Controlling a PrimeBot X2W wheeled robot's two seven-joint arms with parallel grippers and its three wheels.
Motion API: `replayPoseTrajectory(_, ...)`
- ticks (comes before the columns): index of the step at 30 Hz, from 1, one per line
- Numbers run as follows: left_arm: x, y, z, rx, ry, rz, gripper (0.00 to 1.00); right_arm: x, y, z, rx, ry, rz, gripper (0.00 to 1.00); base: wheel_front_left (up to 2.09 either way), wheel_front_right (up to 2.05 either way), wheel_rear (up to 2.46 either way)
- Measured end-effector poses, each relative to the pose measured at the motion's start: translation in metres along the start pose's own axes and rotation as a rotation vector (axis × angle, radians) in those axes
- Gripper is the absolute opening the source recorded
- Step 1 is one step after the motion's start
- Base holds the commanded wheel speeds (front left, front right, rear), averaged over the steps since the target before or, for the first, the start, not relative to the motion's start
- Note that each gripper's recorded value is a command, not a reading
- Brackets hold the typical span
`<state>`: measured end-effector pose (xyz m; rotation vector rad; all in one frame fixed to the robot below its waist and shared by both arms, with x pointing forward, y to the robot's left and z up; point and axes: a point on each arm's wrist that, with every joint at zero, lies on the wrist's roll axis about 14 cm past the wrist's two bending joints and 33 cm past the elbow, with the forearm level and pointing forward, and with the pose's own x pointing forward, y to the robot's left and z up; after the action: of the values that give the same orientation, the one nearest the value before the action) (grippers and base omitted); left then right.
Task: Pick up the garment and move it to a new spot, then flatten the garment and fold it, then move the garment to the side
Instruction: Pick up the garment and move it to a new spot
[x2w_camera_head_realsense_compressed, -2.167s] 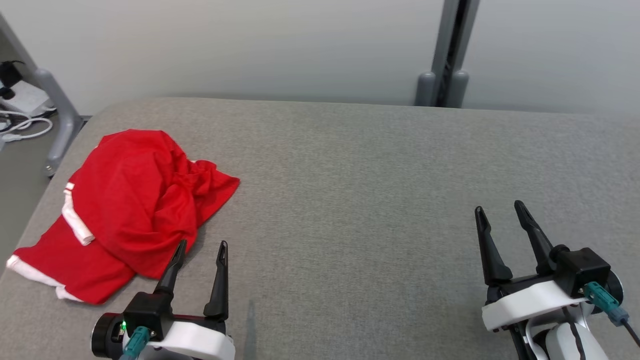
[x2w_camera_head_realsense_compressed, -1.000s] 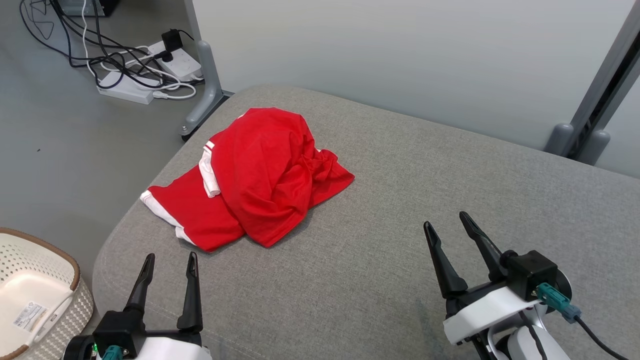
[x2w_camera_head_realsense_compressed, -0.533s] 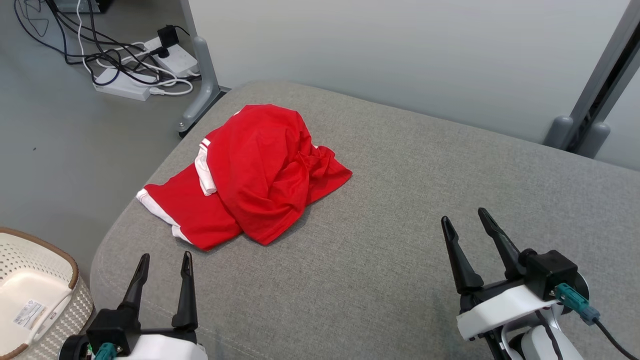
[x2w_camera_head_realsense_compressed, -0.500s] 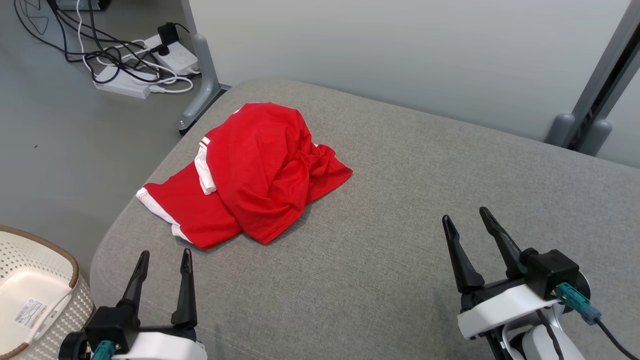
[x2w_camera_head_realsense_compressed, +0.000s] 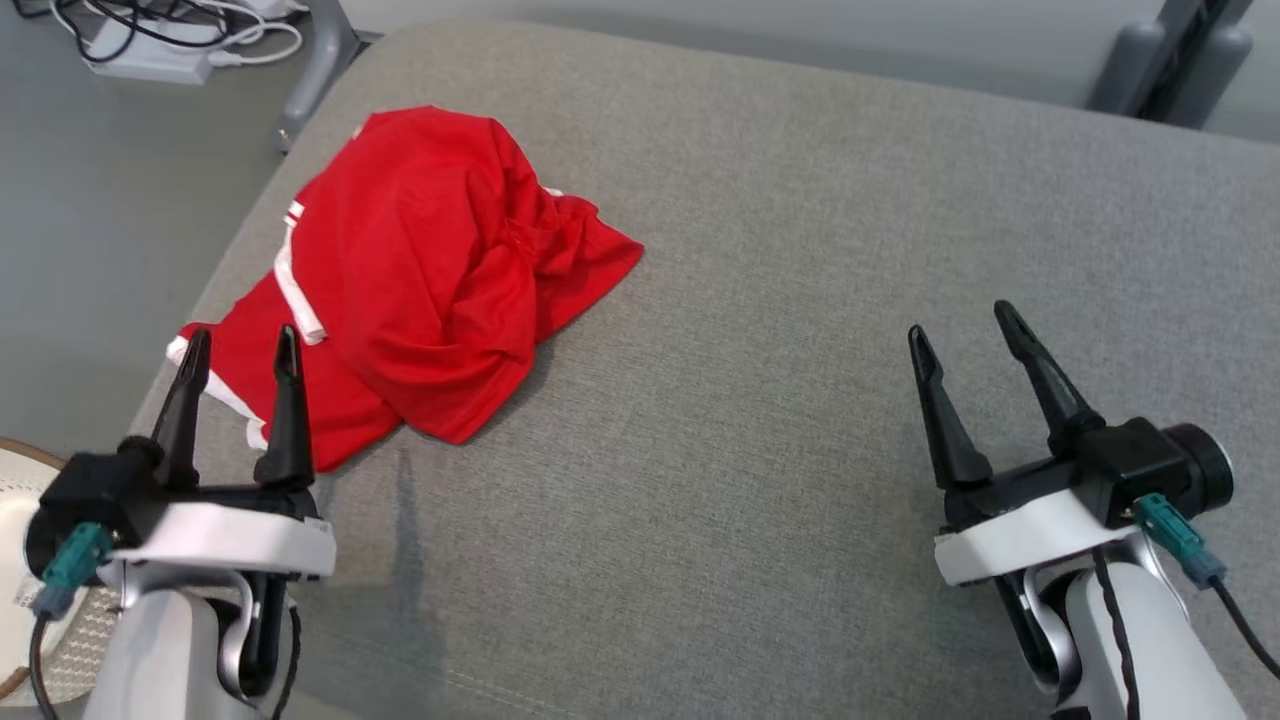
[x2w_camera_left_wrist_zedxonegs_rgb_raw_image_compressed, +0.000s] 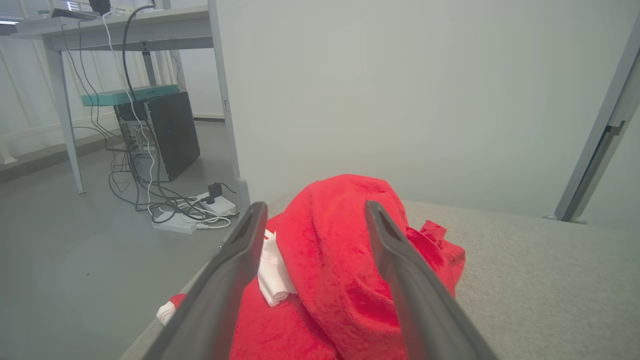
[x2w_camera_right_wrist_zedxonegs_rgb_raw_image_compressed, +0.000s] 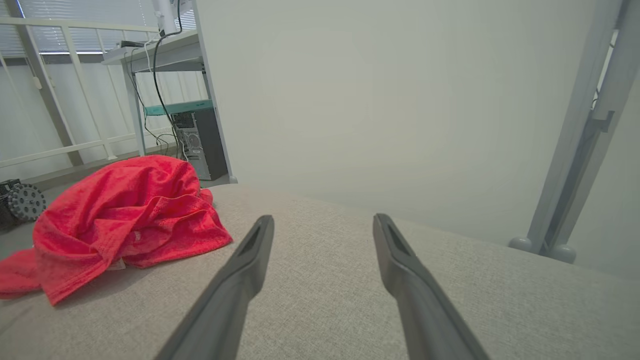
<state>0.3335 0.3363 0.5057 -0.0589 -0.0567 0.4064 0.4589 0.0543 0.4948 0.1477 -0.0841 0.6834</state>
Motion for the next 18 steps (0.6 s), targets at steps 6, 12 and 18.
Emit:
replayPoseTrajectory(6,0.052,-0.011,-0.035,0.094,0.149,-0.09,1.0,0.001,-0.034,-0.019,-0.011,0.018,-0.069,1.0,0.0,0.0,0.0)
replayPoseTrajectory(12,0.091,-0.022,-0.061,0.042,0.303,-0.111,1.0,-0.008,-0.055,-0.038,-0.017,0.059,-0.115,1.0,0.0,0.0,0.0)
replayPoseTrajectory(18,0.113,-0.025,-0.078,0.061,0.44,-0.134,1.0,-0.015,-0.066,-0.048,-0.02,0.082,-0.142,1.0,0.0,0.0,0.0)
